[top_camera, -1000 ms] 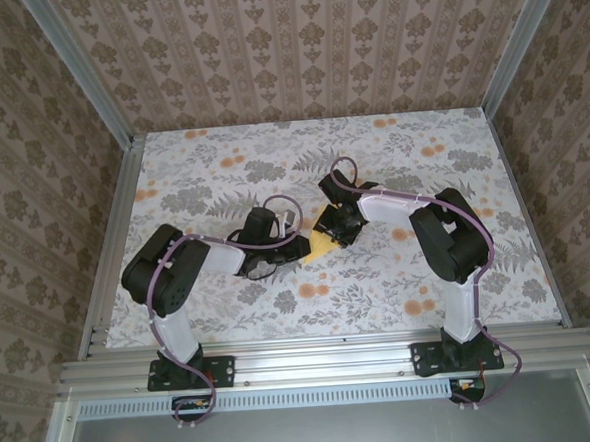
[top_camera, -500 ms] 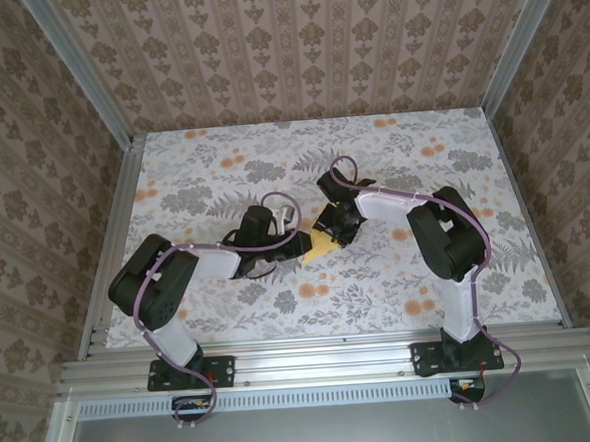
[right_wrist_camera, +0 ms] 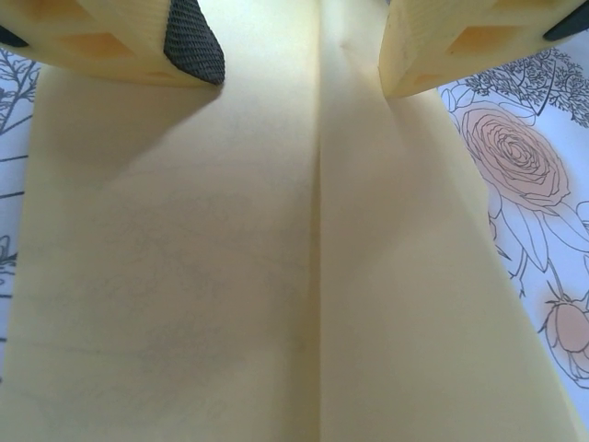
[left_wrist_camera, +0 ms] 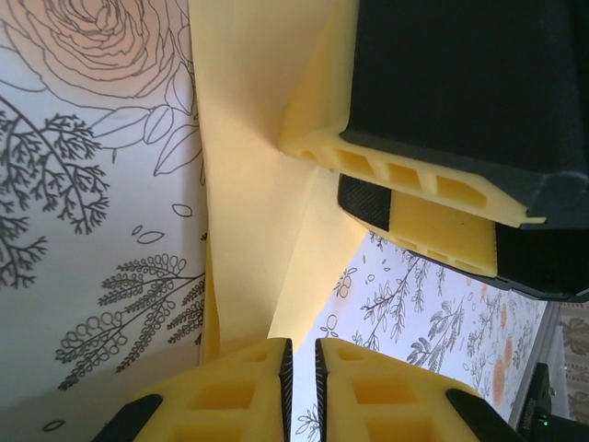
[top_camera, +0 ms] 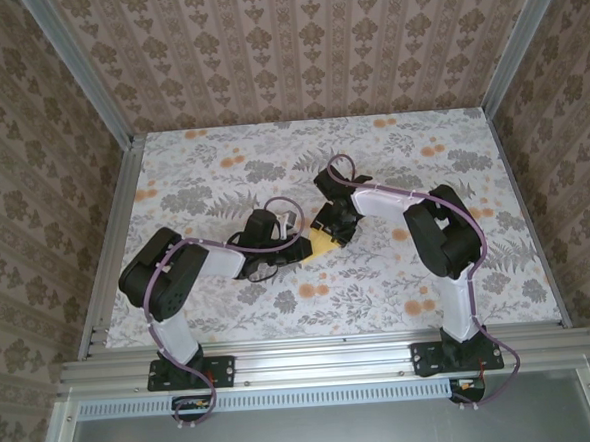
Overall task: Fold a paper plane with a square sheet of paper (pick it up from the middle)
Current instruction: Fourth fold the wing at the center of the table.
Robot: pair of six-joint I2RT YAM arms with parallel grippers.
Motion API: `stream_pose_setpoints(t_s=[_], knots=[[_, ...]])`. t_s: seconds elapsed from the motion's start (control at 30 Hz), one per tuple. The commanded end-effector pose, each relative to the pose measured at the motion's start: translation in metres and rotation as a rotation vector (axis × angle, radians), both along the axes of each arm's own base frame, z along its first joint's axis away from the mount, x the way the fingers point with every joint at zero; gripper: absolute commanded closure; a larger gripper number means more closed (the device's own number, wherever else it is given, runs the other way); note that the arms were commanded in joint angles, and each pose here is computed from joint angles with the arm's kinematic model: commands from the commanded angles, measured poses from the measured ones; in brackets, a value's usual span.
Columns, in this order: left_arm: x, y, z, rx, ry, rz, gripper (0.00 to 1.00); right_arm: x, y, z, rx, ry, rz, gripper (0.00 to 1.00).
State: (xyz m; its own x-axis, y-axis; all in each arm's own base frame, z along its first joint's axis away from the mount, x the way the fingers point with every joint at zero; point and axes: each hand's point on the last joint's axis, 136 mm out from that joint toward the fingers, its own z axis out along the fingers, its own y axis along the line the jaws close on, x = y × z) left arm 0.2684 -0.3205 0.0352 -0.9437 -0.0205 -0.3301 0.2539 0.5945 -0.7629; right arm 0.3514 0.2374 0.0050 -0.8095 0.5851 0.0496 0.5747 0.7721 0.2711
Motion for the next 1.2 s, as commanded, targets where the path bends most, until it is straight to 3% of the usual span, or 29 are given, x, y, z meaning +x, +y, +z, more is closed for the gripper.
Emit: stream_pose_setpoints(t_s=[0.0,0.3,0.7,1.17], knots=[[0.007,0.001,0.003,0.026,-0.038,0.005,0.83,-0.093,-0.085,-0.085,-0.383,0.368,-0.018,0.45],[0.01,0.01,0.001,0.093,-0.059,0.028,0.84,-0.098,-0.087,-0.089,-0.384,0.374,-0.035,0.48],[0.008,0.001,0.039,-0.014,-0.106,0.012,0.84,-0.101,-0.088,-0.092,-0.381,0.381,-0.049,0.49],[0.0,-0.009,0.006,0.056,-0.023,-0.033,0.84,-0.103,-0.088,-0.094,-0.383,0.39,-0.051,0.49]])
